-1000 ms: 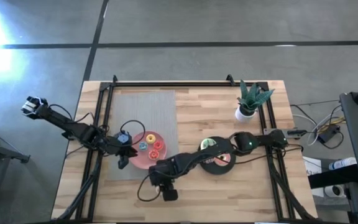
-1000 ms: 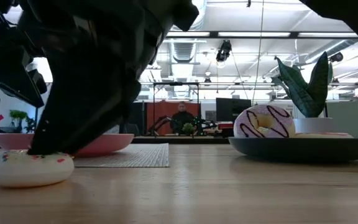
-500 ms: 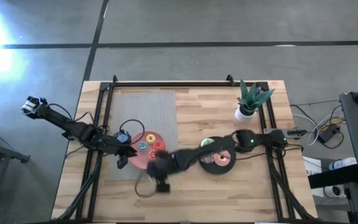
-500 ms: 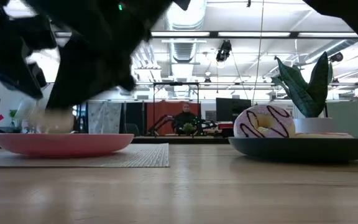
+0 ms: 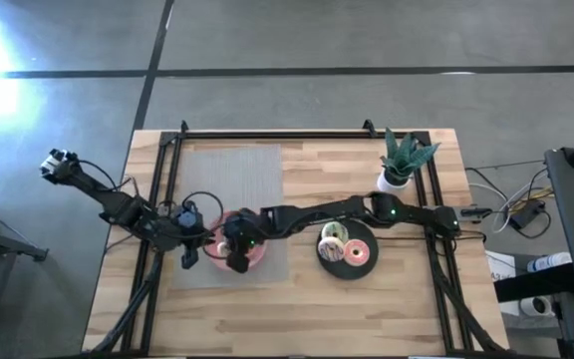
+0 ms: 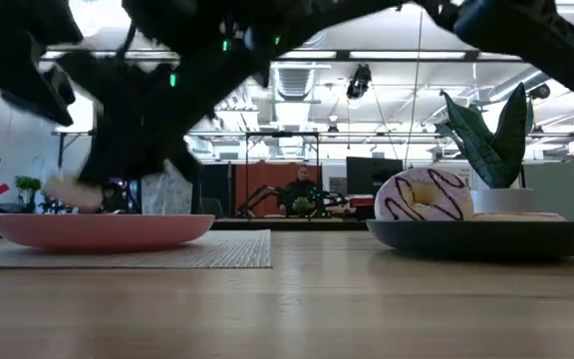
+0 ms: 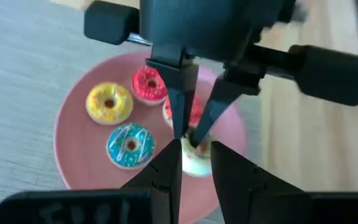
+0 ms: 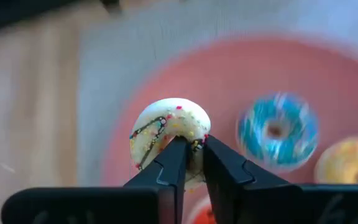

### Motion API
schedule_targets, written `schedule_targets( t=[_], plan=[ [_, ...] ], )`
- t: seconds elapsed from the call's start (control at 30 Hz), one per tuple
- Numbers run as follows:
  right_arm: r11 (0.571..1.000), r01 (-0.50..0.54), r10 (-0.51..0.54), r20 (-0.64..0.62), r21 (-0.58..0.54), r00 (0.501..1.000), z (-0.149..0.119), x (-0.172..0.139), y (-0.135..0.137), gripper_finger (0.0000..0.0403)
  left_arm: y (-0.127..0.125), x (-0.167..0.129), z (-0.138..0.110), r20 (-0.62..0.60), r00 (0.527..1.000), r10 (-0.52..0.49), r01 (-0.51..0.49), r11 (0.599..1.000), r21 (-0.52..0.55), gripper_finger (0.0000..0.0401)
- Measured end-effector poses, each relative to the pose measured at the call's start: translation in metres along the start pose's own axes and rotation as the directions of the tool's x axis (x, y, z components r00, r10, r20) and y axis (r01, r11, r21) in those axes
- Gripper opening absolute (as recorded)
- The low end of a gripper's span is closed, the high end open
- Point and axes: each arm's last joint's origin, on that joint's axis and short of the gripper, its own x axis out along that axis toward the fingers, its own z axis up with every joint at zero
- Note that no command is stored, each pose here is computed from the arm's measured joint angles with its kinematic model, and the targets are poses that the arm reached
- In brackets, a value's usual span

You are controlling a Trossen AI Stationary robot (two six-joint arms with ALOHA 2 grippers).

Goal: Pick & Place donuts
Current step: Put the small white donut on the pink plate, then return to Home Position

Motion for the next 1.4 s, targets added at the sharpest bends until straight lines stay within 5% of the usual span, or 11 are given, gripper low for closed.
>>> schedule_targets(
  t=[0.3,0.67,0.93,1.1,1.2,1.4],
  plan=[
    [1.000,0.011,-0.011,-0.013,-0.008,1.000,-0.004,0.005,-0.004,0.0097,0.000,0.046,-0.030,0.090,0.991,-0.095,0.102,0.992,-0.071,0.0060],
    [1.000,0.027,-0.027,-0.040,0.002,0.999,-0.001,0.002,-0.004,0.0135,0.008,0.066,-0.054,-0.054,0.997,-0.048,0.044,0.996,-0.075,0.0060],
    [0.998,0.026,-0.027,-0.017,-0.050,1.000,0.026,-0.034,0.009,0.0151,-0.004,0.043,-0.024,-0.014,0.999,-0.036,0.036,0.999,-0.038,0.0060],
    [0.983,0.131,-0.139,-0.060,-0.128,0.988,0.043,-0.101,0.022,0.0144,-0.012,0.014,0.006,0.073,0.997,-0.034,0.029,0.997,0.064,0.0060],
    [0.954,0.239,-0.260,-0.102,-0.183,0.960,0.025,-0.118,0.042,0.0137,-0.003,0.015,-0.003,0.101,0.995,-0.015,0.012,1.000,0.026,0.0060],
    [0.914,0.353,-0.382,-0.131,-0.201,0.915,-0.028,-0.144,0.078,0.0127,0.000,0.008,-0.011,0.066,0.973,-0.223,0.225,0.974,-0.021,0.0060]
  ],
)
